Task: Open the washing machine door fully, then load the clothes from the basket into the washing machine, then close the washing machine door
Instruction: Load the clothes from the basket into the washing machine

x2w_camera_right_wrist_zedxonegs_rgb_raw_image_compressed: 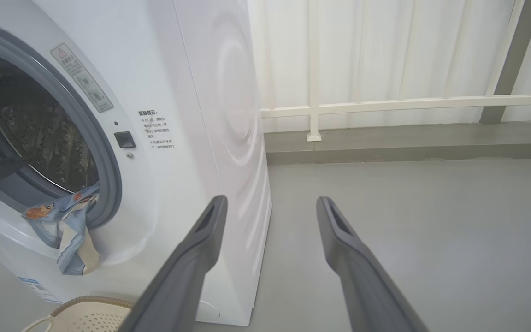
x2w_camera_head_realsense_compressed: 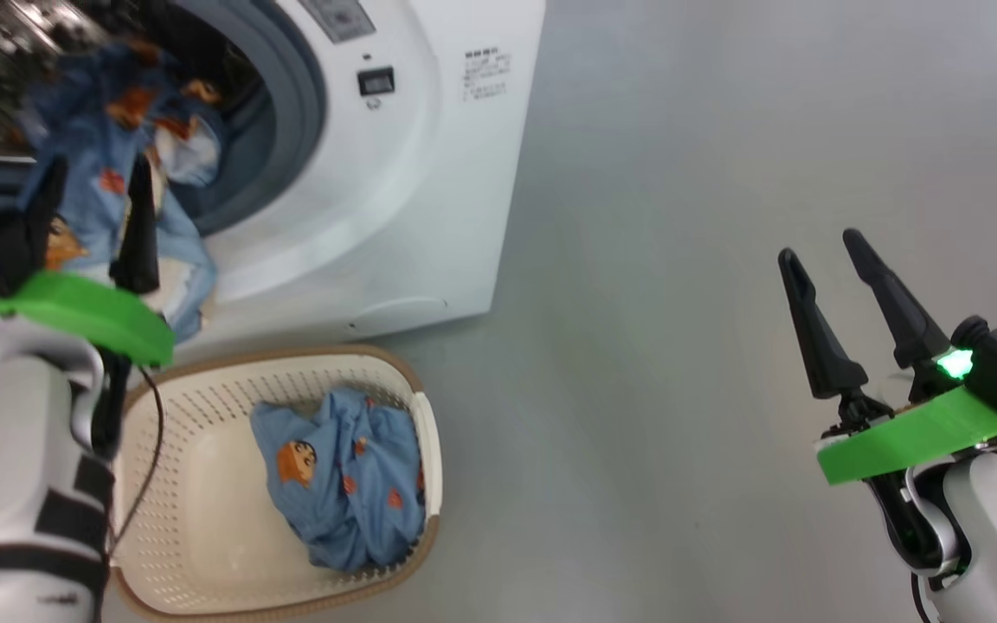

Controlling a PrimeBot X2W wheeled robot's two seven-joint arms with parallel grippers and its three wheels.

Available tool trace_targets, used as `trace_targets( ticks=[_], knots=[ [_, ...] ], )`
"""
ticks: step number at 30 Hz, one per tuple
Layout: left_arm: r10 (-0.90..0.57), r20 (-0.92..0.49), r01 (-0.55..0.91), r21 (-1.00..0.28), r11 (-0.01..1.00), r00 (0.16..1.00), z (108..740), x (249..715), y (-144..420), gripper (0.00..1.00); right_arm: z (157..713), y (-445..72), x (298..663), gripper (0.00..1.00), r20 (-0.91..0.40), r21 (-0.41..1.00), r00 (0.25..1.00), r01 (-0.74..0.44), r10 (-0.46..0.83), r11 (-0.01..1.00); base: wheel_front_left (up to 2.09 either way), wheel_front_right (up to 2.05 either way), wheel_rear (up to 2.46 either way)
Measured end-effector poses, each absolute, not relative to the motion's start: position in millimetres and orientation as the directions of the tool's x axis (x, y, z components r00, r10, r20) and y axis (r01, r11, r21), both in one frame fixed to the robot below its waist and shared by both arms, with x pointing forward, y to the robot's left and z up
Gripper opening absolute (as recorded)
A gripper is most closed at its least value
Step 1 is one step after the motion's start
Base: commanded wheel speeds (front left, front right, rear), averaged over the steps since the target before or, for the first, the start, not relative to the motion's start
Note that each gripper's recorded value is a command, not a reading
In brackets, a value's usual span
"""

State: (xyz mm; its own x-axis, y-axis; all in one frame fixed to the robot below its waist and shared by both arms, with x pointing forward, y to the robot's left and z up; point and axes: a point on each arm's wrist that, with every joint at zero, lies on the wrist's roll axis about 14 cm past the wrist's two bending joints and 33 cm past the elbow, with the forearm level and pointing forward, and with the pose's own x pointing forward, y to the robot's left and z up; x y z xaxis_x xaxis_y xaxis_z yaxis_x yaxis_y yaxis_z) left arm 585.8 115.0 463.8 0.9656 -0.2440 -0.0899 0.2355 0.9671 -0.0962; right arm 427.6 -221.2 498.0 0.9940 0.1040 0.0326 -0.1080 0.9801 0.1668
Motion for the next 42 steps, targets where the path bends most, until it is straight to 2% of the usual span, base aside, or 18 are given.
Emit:
trace_targets(
  ticks=[22,28,42],
  knots=[
    [-0.151,0.011,0.151,-0.092,0.984,0.989,503,469,159,1.00,538,-207,385,1.00,0.134,0.192,0.980,-0.170,0.146,0.966,0.00,0.00,0.00],
    [-0.118,0.053,0.123,-0.096,0.988,0.992,514,446,172,1.00,547,-205,379,1.00,0.159,0.192,0.975,-0.182,0.153,0.964,0.00,0.00,0.00],
    [-0.072,0.039,0.077,-0.127,0.989,0.997,503,409,180,1.00,546,-206,372,1.00,0.160,0.195,0.976,-0.177,0.147,0.965,0.00,0.00,0.00]
  ],
)
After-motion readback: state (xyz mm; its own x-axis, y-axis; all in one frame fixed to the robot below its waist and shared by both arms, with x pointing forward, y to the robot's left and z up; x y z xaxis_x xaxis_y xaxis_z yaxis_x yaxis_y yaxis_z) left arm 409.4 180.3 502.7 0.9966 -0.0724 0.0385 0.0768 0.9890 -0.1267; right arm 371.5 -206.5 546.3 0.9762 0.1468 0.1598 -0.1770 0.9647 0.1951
